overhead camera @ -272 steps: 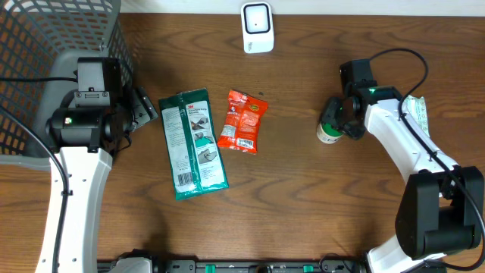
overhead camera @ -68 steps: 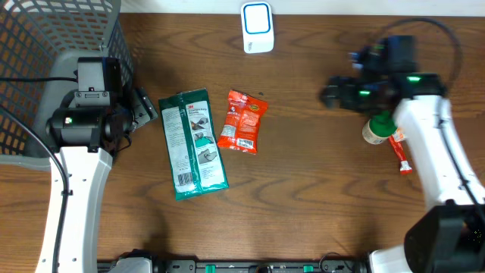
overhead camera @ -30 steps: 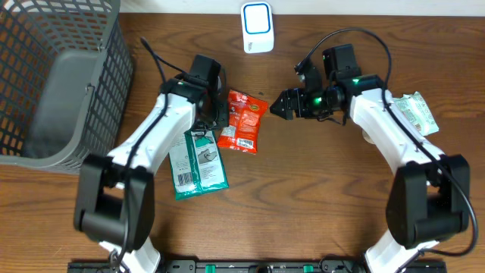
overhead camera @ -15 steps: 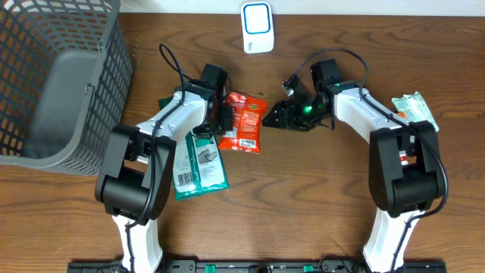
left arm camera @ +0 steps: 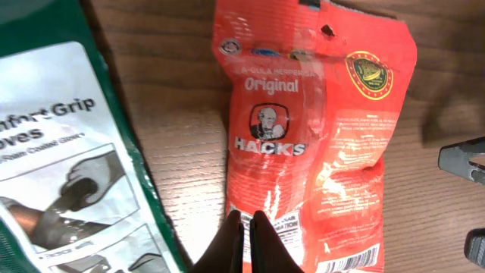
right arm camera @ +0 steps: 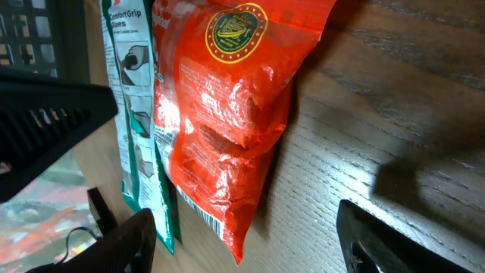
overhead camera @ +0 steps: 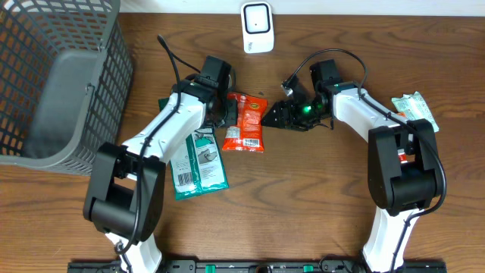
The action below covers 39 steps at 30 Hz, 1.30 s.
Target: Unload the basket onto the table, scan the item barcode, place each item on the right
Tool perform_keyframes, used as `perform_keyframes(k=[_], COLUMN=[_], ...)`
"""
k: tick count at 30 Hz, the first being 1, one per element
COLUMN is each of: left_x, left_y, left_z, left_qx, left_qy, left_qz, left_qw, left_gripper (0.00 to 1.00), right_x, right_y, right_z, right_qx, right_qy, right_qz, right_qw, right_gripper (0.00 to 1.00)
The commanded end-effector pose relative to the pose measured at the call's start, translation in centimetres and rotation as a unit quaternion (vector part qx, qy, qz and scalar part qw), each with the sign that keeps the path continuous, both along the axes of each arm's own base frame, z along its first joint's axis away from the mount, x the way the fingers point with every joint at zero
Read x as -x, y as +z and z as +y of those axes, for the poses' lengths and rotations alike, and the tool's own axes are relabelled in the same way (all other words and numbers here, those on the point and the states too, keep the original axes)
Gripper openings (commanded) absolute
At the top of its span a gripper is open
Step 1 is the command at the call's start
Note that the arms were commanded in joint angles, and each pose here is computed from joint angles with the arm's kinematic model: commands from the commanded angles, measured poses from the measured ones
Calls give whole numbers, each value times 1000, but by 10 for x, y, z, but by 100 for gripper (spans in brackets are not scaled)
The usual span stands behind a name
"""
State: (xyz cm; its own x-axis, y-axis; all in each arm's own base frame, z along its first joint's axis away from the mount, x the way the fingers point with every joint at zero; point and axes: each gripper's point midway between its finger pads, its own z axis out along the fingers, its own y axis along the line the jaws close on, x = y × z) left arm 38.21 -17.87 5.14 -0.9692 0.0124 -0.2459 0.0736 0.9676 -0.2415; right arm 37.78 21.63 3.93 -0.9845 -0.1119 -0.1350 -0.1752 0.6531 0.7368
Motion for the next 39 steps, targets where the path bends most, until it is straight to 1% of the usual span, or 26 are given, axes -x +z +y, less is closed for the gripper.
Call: perform_keyframes(k=[1, 7, 14, 16, 18, 22, 25, 29, 36, 39], left_x=[4, 18, 21, 20, 21, 29, 36, 43, 45, 46], left_y=[-18, -65, -71, -72, -72, -78, -86, -97, -98, -98], left_z=[-3, -7, -4, 5, 9, 13, 16, 19, 18, 17], left_qx=[-11, -34, -41, -66, -77, -83, -87, -88, -89, -89], left_qy=[6, -4, -4, 2, 4, 3, 3, 3, 1, -1], left_qz=[22, 74, 83, 78, 79, 91, 101, 104, 105, 106], left_qw=[1000, 997, 996, 995, 994, 992, 991, 991, 990, 990], left_gripper=[7, 8, 8, 8, 8, 8, 8, 8, 8, 8], right_x=[2, -1, 0, 1, 2, 3, 6, 7, 10, 9], right_y=[-2, -9, -15, -22, -26, -31, -32, -46, -48, -52], right_z=[0, -6, 3, 12, 19, 33, 39, 37, 46, 46], right_qx=[-8, 17, 12, 3, -5, -20, -22, 20, 29, 48], right_qy=[7, 0, -5, -16, -19, -16, -13, -29, -21, -24], right_qz=[-1, -6, -8, -13, -23, -50, -55, -60, -70, -79], right_qw=[1000, 1000, 1000, 1000, 1000, 998, 998, 998, 997, 995], right_gripper=[72, 73, 70, 69, 68, 66, 65, 65, 62, 60])
